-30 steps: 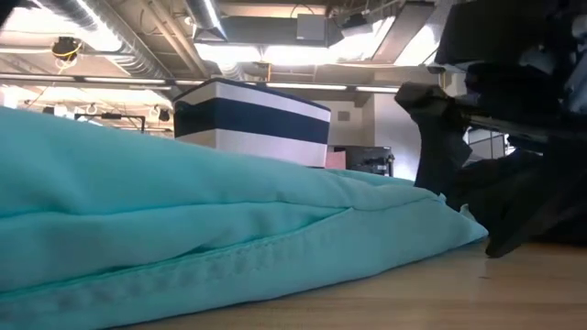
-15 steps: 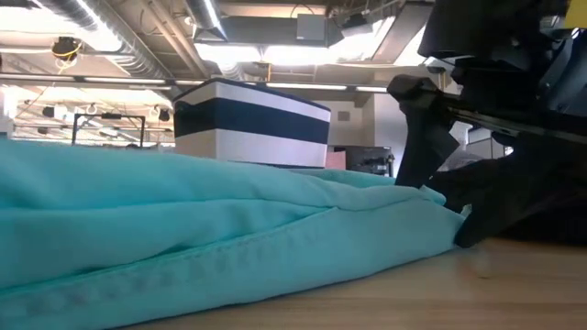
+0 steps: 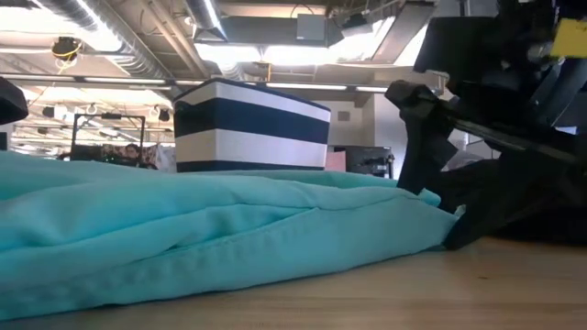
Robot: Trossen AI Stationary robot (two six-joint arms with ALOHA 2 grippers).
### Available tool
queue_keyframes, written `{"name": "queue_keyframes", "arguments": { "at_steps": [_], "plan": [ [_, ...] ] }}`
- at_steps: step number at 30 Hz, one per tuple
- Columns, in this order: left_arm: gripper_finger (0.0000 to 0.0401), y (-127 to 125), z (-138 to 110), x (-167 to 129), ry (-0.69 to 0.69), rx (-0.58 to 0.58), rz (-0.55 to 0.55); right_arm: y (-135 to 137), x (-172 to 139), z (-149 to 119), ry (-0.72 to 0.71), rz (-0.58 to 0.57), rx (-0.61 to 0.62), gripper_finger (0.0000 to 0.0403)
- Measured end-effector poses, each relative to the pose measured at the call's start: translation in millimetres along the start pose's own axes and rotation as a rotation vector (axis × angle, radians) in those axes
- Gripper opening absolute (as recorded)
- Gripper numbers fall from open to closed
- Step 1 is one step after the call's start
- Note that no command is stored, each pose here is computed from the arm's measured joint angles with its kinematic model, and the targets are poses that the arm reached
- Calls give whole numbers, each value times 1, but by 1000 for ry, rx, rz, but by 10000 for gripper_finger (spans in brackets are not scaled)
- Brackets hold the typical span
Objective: Fold Laundry from Bin
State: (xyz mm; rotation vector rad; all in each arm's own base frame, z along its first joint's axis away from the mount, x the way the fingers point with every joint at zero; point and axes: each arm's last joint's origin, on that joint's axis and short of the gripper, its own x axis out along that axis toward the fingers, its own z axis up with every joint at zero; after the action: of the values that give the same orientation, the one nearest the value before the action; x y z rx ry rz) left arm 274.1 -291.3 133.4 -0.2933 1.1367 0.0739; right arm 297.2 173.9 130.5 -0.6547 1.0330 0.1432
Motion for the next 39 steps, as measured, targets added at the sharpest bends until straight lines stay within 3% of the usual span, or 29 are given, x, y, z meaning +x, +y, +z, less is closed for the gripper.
{"name": "queue_keyframes", "arguments": {
  "at_steps": [5, 16, 23, 31, 39],
  "plan": [
    [19, -2, -2, 0, 36, 26, -31, -3, 6, -2, 22, 0, -4, 189],
    [6, -3, -2, -16, 90, 89, -87, -14, -11, 3, 168, -32, -34, 13],
    [6, -4, 3, -49, 11, 98, -93, -23, -39, 26, 211, -20, 2, 4],
    [6, -8, 6, -95, -146, 107, -148, -22, -88, 55, 144, -6, 10, 2],
    [6, -15, 4, -114, -191, 205, -233, -12, -142, 54, 66, 13, 53, 1]
  ]
}}
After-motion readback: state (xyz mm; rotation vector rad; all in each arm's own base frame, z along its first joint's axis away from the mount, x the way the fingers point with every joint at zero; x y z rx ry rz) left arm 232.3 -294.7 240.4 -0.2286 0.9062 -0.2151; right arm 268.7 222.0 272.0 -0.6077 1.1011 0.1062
